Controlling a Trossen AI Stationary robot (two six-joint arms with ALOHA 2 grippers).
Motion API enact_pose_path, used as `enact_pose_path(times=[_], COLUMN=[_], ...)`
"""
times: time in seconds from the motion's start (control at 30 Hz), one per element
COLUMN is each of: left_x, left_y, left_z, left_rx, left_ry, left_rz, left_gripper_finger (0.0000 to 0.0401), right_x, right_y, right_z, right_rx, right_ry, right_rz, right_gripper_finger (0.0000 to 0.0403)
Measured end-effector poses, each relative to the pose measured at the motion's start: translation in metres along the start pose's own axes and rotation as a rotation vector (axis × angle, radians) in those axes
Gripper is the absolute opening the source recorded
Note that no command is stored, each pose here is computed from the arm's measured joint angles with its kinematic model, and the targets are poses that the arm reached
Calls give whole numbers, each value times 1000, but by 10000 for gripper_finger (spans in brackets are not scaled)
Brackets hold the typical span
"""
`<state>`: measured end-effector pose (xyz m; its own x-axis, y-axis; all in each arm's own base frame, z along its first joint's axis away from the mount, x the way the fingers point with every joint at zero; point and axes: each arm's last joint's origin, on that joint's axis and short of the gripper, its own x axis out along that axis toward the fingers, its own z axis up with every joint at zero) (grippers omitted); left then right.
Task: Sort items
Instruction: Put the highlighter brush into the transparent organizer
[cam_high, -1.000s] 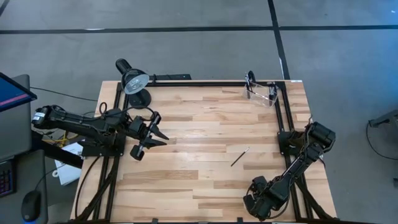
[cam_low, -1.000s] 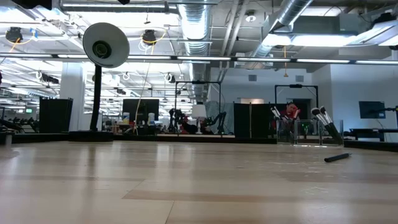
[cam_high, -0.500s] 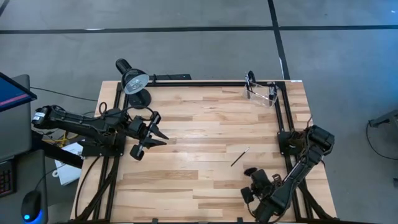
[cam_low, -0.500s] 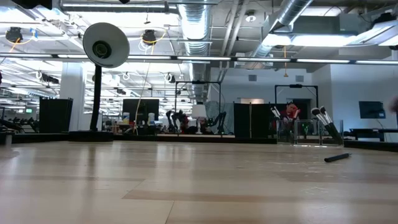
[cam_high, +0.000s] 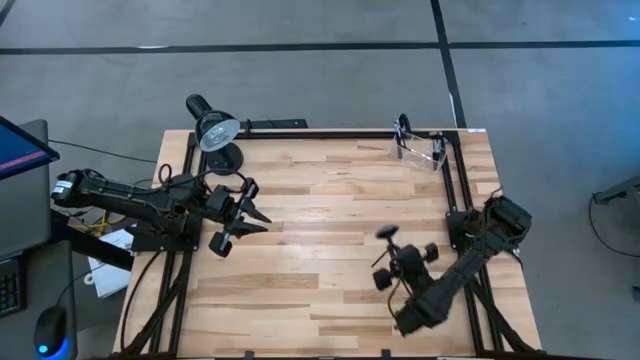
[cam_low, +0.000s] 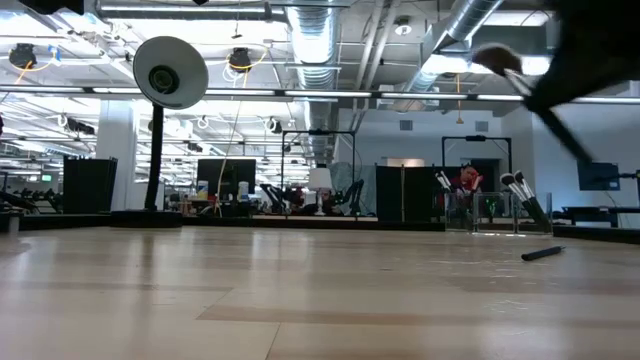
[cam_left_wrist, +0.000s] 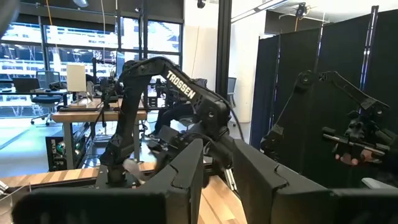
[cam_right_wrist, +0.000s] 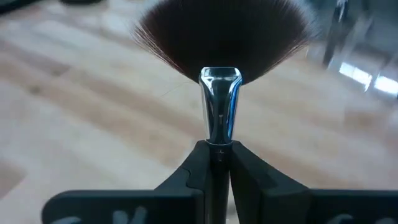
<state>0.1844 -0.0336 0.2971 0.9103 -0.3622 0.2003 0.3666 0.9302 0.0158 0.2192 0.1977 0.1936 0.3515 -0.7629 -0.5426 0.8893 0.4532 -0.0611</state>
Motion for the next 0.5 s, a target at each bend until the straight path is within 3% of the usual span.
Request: enact_pose_path(times=[0.13, 0.5], left_x=[0, 0], left_y=[0, 1], left_z=[0, 1], left_rx=[2, 59], left_ry=[-2, -13], left_rz=[0, 27], left_gripper_finger=[83, 83], right_x=[29, 129], right_y=[7, 28], right_z=[23, 87], right_rx=[-69, -256], right_ry=[-51, 36], right_rz=[-78, -174], right_gripper_finger=[30, 30])
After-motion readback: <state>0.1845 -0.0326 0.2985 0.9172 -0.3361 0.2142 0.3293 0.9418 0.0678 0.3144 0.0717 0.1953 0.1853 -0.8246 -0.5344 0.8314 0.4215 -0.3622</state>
